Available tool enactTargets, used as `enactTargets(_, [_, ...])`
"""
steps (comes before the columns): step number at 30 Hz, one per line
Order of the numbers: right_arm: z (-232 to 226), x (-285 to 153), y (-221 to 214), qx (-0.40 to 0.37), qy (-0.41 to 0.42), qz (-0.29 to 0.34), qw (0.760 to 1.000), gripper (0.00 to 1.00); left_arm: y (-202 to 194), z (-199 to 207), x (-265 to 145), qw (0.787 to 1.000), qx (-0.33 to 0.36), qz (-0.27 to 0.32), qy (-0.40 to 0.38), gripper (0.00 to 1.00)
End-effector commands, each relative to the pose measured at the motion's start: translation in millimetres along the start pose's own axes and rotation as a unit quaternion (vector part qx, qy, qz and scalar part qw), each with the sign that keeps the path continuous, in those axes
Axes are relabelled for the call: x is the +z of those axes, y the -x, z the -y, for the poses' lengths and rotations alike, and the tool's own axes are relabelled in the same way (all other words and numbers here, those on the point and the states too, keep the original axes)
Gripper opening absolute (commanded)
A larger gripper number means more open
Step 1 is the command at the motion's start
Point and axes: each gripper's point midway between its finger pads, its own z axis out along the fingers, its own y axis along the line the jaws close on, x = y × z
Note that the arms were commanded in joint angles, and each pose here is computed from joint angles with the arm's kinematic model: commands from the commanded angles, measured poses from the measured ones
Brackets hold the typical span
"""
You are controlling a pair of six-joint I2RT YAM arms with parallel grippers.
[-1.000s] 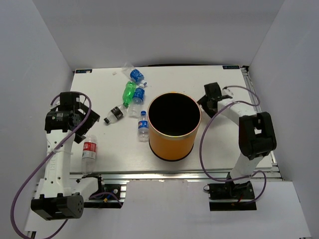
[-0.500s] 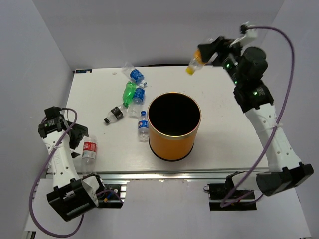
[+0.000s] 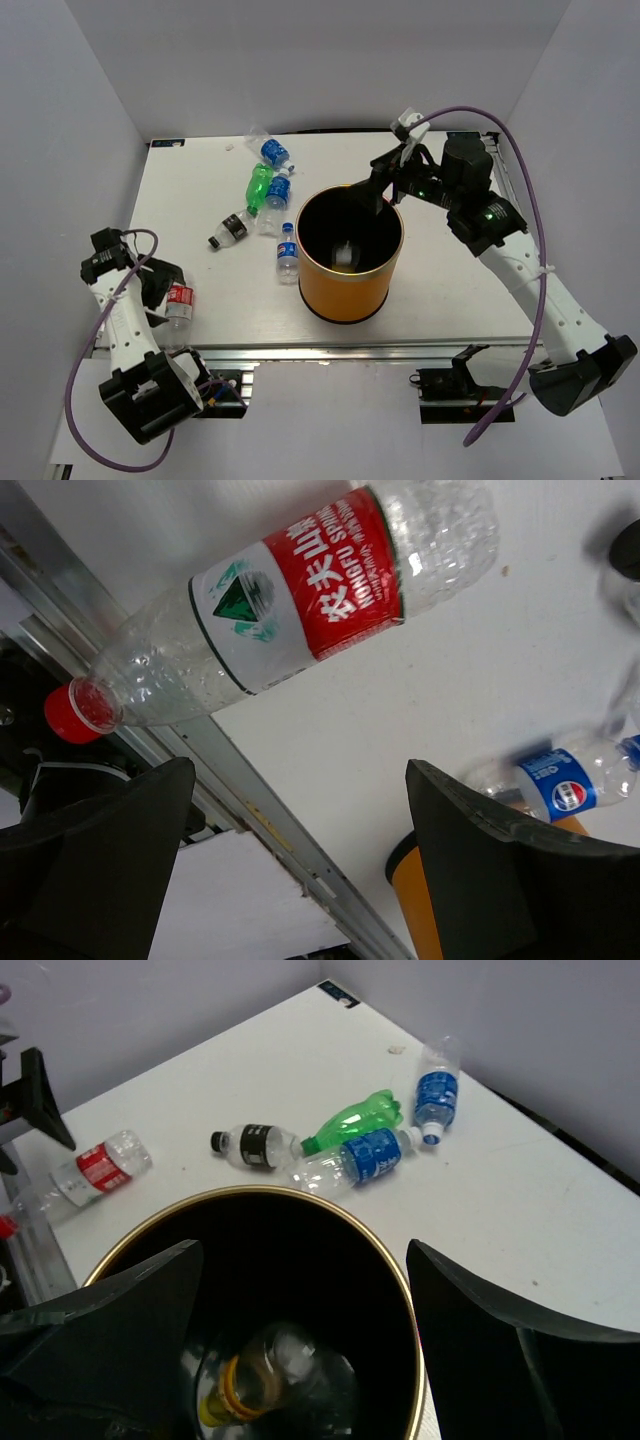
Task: Put the plastic bottles in the bin
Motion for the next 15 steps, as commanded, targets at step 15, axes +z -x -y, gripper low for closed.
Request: enactTargets(15, [50,-49,41,0.003,-0.103,0.061,0.993,0.89,-3,-28,59,0.998,0.021,-0.016,0.063,0.98])
